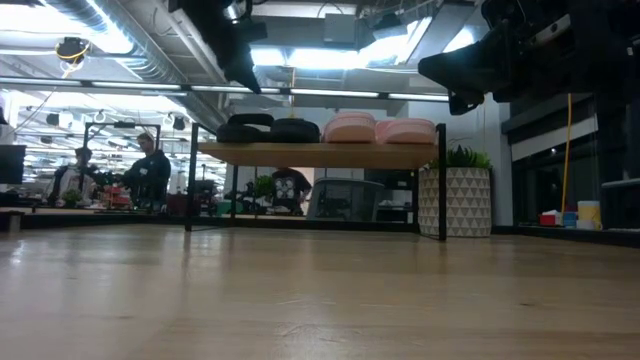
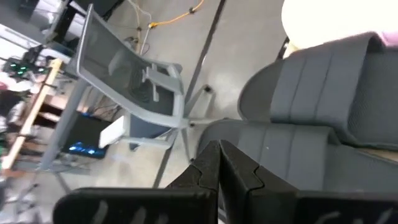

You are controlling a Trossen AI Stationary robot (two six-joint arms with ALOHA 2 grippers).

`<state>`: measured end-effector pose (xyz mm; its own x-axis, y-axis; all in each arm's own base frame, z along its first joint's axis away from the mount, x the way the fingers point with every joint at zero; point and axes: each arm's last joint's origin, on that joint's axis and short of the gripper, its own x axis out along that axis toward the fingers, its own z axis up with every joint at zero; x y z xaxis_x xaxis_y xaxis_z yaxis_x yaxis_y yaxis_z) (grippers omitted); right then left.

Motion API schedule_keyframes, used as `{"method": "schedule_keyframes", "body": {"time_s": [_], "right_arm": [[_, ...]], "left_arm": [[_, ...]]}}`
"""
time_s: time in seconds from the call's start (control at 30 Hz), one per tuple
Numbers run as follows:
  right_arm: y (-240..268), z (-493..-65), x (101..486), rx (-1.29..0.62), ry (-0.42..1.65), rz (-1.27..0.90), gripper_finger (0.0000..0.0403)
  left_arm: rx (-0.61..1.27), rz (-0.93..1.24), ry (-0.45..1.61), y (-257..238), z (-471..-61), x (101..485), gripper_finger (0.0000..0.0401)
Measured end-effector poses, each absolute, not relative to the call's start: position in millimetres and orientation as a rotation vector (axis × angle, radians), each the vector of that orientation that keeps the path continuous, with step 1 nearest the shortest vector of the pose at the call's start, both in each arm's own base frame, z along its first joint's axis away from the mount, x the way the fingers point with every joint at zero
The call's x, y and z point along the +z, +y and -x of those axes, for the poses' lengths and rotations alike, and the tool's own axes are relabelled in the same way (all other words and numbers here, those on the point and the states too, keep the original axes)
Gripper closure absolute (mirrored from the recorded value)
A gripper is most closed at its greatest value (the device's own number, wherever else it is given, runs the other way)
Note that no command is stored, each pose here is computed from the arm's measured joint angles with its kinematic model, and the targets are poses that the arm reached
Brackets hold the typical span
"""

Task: Pick and place slides into the shelf
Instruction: Put the black slides on the shelf

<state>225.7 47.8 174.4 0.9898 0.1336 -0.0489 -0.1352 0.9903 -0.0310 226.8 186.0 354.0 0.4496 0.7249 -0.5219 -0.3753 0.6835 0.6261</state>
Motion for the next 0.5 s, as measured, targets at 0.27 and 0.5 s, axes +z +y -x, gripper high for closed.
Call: {"method": "schedule_keyframes", "body": {"time_s": [0.27,0.5], "right_arm": [[47.7,-225.7,174.2,0.135,0.048,0.035,0.0385],[47.7,-225.8,174.2,0.135,0.048,0.035,0.0385]], "left_arm": [[0.662,-0.324,0.825,205.7,-211.0,350.3,0.0401],[0.661,-0.241,0.863,223.6,-213.8,332.5,0.0401]]}}
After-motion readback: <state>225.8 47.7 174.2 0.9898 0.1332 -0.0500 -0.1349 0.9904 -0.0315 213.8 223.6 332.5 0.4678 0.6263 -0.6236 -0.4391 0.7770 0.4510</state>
